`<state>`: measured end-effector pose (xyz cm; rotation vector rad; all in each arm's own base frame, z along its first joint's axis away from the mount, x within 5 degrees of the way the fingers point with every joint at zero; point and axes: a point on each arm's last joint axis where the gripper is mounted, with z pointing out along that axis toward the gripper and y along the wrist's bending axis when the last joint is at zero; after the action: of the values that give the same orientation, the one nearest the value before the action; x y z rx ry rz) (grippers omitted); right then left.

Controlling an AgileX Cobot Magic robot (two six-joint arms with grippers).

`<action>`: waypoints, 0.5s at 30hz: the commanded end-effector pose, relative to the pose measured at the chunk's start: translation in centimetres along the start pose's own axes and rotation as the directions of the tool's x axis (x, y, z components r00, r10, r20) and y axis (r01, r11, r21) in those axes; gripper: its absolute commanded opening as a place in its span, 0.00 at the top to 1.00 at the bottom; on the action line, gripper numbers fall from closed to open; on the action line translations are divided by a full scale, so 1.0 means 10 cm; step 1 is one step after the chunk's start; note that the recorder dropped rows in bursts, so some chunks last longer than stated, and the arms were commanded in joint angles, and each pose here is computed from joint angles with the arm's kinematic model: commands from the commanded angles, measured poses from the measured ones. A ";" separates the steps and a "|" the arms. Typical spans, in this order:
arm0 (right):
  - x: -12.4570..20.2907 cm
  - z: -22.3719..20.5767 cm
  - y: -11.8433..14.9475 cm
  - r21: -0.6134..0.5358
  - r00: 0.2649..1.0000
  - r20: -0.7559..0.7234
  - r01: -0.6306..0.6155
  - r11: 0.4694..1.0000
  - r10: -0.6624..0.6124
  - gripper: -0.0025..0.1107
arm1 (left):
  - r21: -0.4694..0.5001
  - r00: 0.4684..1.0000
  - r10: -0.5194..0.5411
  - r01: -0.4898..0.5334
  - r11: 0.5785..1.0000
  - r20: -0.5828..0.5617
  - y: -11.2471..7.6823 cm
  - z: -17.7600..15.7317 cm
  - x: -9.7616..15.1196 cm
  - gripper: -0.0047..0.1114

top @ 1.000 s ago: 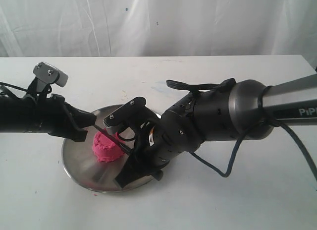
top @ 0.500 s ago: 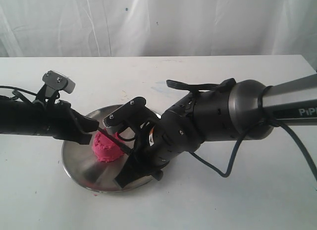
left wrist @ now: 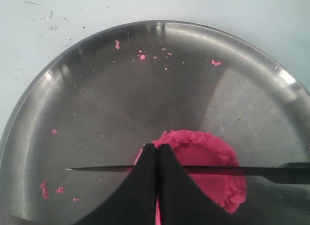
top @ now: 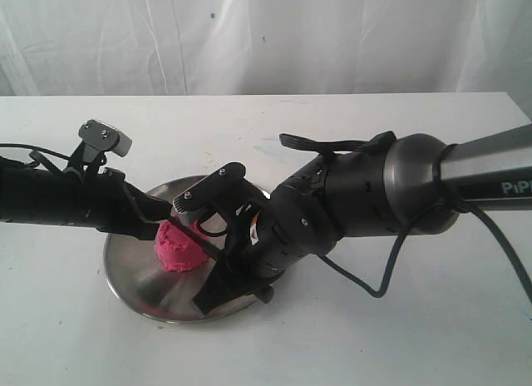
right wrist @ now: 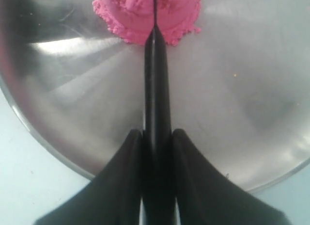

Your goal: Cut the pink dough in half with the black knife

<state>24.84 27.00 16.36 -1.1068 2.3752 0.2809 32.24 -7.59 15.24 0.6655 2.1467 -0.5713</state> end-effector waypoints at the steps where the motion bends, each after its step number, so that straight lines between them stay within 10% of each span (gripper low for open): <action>1: 0.00 0.01 0.01 -0.001 1.000 0.007 0.004 1.000 -0.004 0.98 | 0.010 1.000 -0.009 0.009 1.000 -0.006 0.01 0.06 0.05 0.96; 15: 0.01 0.01 0.01 -0.002 1.000 0.000 0.004 1.000 -0.004 0.98 | -0.042 0.997 0.046 -0.044 0.998 0.056 -0.04 -0.15 -0.18 0.96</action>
<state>24.83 26.99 16.35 -1.0990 2.3812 0.2827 32.37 -7.32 16.27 0.6592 2.1312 -0.5187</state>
